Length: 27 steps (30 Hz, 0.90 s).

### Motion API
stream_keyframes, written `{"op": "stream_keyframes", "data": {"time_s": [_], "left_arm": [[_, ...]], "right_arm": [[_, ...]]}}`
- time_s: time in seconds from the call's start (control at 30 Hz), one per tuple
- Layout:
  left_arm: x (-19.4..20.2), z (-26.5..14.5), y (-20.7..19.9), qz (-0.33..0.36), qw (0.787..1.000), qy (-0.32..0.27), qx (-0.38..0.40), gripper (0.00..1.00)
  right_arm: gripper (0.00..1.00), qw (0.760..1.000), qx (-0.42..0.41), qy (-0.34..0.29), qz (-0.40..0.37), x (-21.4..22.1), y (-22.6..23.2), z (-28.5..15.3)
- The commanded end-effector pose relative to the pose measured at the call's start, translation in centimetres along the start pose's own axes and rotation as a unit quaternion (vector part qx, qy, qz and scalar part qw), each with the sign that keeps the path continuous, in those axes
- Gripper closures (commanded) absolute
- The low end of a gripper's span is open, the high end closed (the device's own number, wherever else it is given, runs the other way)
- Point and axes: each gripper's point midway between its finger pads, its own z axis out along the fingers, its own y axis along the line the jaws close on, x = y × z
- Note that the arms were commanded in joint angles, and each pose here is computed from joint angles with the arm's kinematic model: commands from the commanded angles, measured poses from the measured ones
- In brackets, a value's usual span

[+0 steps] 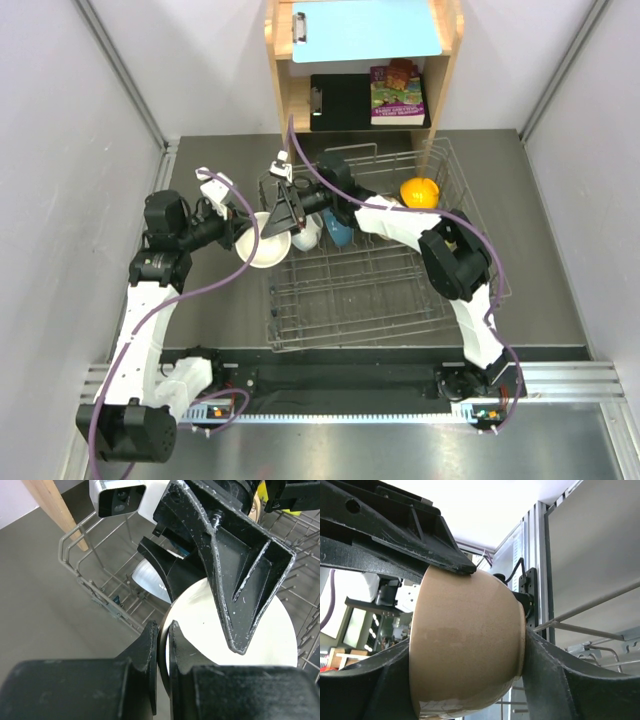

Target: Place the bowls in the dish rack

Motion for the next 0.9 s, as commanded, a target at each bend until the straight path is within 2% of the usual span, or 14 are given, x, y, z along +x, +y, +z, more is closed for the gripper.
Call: {"op": "stream_keyframes", "data": {"time_s": [0.0, 0.2, 0.27, 0.3, 0.37, 0.4, 0.5, 0.73, 0.87], "left_arm": [[-3.0, -0.1, -1.3, 0.024, 0.998, -0.052, 0.034, 1.0], [-2.8, -0.1, -1.4, 0.025, 0.998, -0.051, 0.034, 1.0], [-2.8, -0.2, -1.5, 0.027, 0.998, -0.05, 0.036, 1.0], [-2.8, -0.2, -1.4, 0.026, 0.998, -0.051, 0.036, 0.94], [-2.8, -0.2, -1.4, 0.026, 0.998, -0.051, 0.035, 0.8], [-2.9, -0.3, -1.4, 0.027, 0.998, -0.052, 0.035, 0.65], [-3.0, -0.3, -1.5, 0.027, 0.998, -0.052, 0.037, 0.51], [-3.1, -0.5, -1.5, 0.028, 0.998, -0.053, 0.035, 0.48], [-3.9, -0.9, -0.2, 0.029, 0.998, -0.057, -0.004, 0.47]], "right_arm": [[0.71, 0.997, -0.016, -0.01, -0.069, -0.9, 3.8, 0.5], [0.93, 0.997, -0.02, -0.003, -0.07, -0.5, 4.1, 0.7], [0.97, 0.997, -0.02, -0.003, -0.072, -0.5, 4.2, 0.6], [1.0, 0.997, -0.02, -0.004, -0.073, -0.5, 4.2, 0.6], [1.0, 0.997, -0.018, -0.005, -0.072, -0.5, 4.1, 0.6], [1.0, 0.997, -0.017, -0.005, -0.072, -0.5, 4.1, 0.6], [1.0, 0.997, -0.015, -0.006, -0.071, -0.4, 4.0, 0.6], [1.0, 0.997, -0.007, -0.012, -0.072, -0.5, 3.7, 0.5], [1.0, 0.997, -0.002, -0.018, -0.081, -0.8, 3.9, 0.3]]}}
